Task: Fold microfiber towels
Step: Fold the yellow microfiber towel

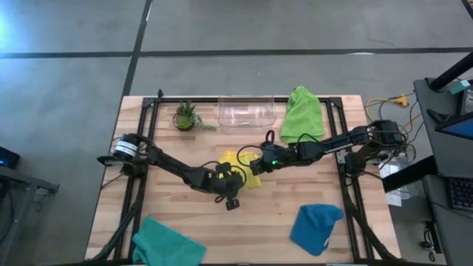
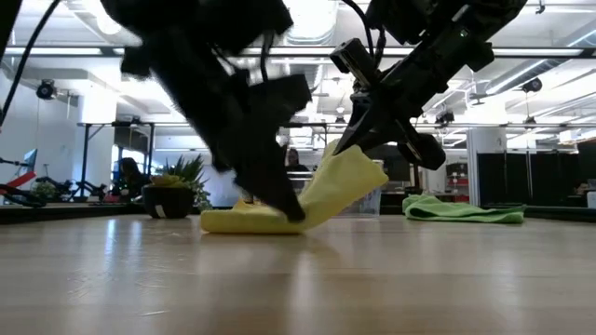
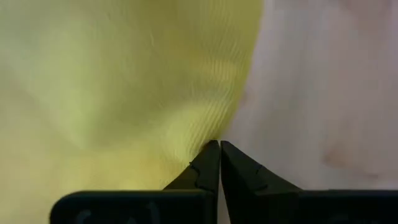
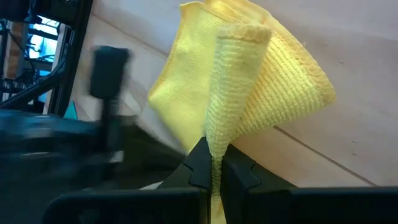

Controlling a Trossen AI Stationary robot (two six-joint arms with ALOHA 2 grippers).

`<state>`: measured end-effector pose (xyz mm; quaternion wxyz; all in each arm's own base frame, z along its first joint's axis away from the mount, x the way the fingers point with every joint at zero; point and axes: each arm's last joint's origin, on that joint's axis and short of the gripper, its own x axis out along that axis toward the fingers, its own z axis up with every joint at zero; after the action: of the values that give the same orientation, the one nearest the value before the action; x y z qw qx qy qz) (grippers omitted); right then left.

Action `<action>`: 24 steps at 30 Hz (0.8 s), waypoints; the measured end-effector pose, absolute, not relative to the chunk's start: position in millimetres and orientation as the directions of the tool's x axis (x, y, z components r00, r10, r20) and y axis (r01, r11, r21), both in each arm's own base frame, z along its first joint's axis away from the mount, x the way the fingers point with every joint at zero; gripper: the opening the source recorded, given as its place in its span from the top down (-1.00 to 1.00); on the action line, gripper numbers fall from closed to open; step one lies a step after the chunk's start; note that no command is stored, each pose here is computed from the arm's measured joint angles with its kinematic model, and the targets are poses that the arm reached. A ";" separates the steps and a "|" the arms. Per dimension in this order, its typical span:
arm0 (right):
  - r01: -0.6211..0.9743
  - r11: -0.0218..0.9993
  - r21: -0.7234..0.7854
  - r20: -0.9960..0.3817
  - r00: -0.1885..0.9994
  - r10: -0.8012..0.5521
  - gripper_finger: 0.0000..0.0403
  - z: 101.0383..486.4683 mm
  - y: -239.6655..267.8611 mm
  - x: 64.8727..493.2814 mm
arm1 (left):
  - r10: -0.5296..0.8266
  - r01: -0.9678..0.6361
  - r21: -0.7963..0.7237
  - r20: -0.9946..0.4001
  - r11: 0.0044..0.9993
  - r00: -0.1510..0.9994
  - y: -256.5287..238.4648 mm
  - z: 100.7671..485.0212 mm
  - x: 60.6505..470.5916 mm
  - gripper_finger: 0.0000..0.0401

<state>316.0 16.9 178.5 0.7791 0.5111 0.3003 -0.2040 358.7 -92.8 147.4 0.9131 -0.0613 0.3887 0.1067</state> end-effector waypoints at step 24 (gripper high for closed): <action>0.608 0.369 0.703 -0.651 0.759 -0.010 0.96 181.0 17.0 318.2 | 0.231 -0.308 0.014 -0.694 0.951 0.682 -90.2 154.4 355.4 1.00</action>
<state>318.2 17.0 181.0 0.7768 0.5252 0.2848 -0.1989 355.4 -90.2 154.4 0.9155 -0.0521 0.3707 0.1473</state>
